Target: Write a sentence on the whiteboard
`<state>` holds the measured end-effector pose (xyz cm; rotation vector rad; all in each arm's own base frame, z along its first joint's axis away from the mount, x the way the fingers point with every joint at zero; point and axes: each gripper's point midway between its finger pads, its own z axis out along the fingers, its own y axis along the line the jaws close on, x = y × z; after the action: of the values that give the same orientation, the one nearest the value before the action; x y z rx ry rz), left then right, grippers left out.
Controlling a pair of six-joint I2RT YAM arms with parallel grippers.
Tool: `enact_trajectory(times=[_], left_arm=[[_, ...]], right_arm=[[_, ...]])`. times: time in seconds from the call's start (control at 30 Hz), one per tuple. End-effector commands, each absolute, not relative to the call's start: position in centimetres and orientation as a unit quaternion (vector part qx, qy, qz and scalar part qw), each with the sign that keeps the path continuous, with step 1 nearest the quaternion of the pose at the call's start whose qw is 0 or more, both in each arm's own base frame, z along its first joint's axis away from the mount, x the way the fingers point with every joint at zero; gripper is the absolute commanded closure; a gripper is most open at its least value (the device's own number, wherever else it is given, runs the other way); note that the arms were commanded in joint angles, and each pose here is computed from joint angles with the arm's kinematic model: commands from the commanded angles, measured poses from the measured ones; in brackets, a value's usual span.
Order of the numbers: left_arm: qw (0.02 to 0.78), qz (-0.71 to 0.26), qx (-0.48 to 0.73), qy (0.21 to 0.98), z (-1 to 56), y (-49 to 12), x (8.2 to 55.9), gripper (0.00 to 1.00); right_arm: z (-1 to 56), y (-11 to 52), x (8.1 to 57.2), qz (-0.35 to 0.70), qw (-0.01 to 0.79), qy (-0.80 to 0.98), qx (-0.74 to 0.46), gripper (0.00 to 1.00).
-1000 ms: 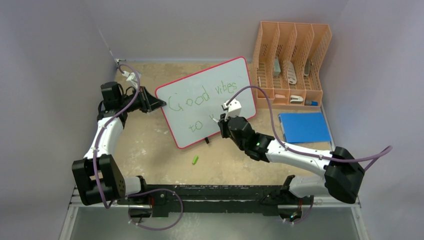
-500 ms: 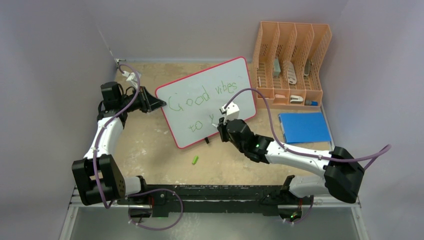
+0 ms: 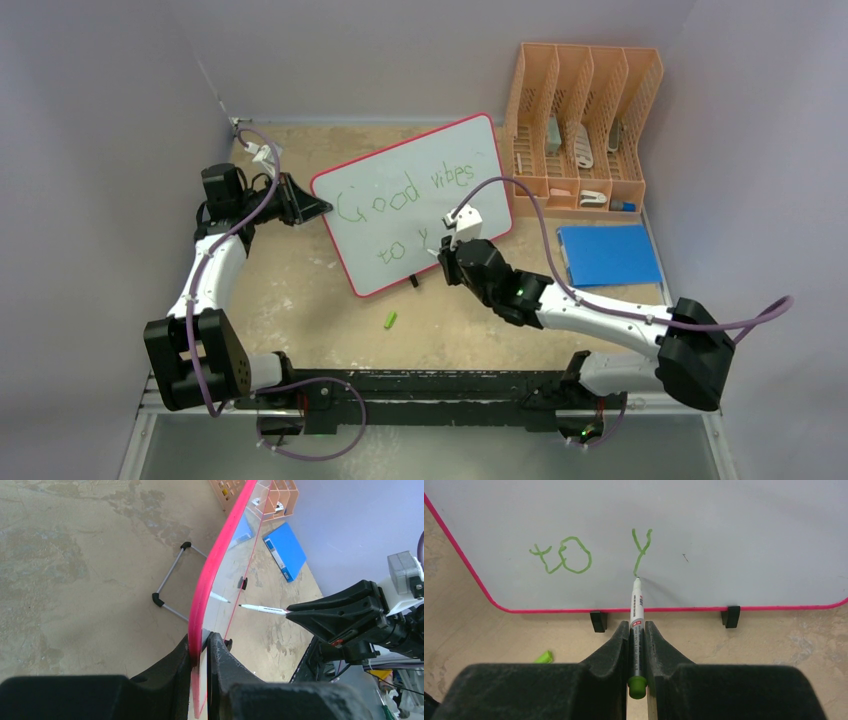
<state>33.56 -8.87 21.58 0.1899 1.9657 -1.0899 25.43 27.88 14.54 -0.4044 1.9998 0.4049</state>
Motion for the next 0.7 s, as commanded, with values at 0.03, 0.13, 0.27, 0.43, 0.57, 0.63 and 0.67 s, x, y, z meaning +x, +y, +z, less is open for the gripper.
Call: enact_trajectory(times=[0.03, 0.13, 0.27, 0.43, 0.57, 0.63, 0.67], left_arm=[[0.444, -0.412, 0.072, 0.792, 21.7, -8.3, 34.3, 1.0], [0.443, -0.412, 0.072, 0.793, 21.6, -8.3, 34.3, 1.0], [0.443, -0.413, 0.072, 0.792, 21.6, -8.3, 34.2, 1.0], [0.442, -0.413, 0.071, 0.793, 21.6, -8.3, 34.2, 1.0], [0.443, -0.413, 0.071, 0.793, 21.6, -8.3, 34.2, 1.0], [0.443, -0.413, 0.072, 0.793, 21.6, -8.3, 34.2, 1.0], [0.443, -0.412, 0.072, 0.793, 21.6, -8.3, 34.2, 1.0]], right_arm=[[18.7, 28.1, 26.1, 0.197, 0.543, 0.804, -0.141, 1.0], [19.4, 27.7, 26.5, 0.201, 0.553, 0.798, -0.129, 1.0], [20.0, 27.5, 27.4, 0.198, 0.565, 0.793, -0.114, 1.0], [20.5, 27.4, 28.4, 0.195, 0.576, 0.787, -0.099, 1.0], [20.8, 27.2, 29.0, 0.193, 0.583, 0.783, -0.093, 1.0], [21.0, 27.1, 29.2, 0.192, 0.585, 0.782, -0.09, 1.0], [21.0, 27.1, 29.3, 0.192, 0.586, 0.782, -0.09, 1.0]])
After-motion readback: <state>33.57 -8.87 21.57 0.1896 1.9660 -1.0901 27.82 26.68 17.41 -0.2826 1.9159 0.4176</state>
